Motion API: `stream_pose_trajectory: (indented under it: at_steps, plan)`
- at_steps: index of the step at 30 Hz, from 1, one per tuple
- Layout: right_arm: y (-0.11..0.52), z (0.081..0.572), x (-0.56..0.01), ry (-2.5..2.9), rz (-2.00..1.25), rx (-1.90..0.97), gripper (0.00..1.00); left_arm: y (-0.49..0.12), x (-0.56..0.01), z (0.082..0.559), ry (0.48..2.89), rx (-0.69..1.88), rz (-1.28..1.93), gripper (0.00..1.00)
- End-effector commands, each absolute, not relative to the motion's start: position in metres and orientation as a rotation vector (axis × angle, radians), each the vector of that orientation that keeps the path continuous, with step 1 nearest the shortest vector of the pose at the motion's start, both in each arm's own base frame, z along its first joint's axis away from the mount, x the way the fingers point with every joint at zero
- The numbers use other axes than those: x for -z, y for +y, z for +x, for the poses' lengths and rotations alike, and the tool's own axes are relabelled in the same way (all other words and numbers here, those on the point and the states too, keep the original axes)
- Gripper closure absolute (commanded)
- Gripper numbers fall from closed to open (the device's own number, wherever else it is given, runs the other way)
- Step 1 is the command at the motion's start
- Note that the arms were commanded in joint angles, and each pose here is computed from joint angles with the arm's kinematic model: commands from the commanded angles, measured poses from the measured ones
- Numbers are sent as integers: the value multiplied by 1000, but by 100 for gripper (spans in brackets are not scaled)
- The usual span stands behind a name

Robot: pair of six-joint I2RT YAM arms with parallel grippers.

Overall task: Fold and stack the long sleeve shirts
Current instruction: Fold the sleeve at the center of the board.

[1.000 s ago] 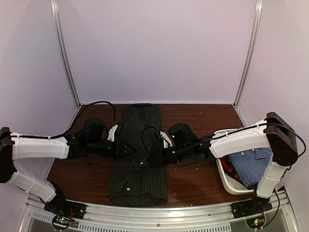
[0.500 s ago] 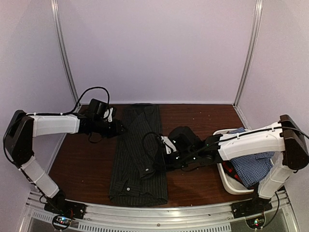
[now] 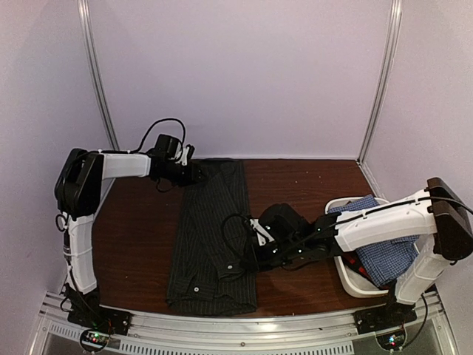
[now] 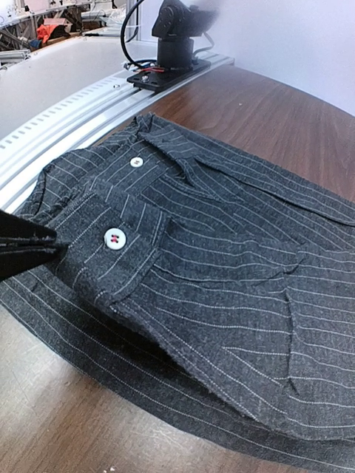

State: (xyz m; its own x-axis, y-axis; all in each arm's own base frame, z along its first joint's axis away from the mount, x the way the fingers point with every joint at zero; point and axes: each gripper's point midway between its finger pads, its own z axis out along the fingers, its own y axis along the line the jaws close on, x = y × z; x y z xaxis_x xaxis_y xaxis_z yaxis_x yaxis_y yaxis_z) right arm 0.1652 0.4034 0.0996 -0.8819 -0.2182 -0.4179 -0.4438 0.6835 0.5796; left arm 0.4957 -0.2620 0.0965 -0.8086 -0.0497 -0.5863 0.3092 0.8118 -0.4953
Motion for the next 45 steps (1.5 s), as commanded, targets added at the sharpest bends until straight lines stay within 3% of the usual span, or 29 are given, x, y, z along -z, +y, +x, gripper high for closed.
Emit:
stream_pose_trajectory:
  at_steps: [1,17,26,29,37,45]
  plan:
    - [398,163,-106,2556,-514,-1003,100,-279,-92,511,2380,817,302,48]
    - [395,161,-100,2556,-493,-1021,100,-302,-69,557,2370,845,342,48]
    - [394,161,-100,2552,-483,-1024,100,-311,-61,565,2374,885,333,55]
    - [393,162,-100,2550,-480,-1026,100,-311,-61,565,2374,890,334,63]
    - [393,162,-100,2549,-481,-1023,100,-315,-91,565,2319,925,339,99]
    - [394,162,-101,2544,-480,-1032,100,-294,-112,563,2284,801,282,100]
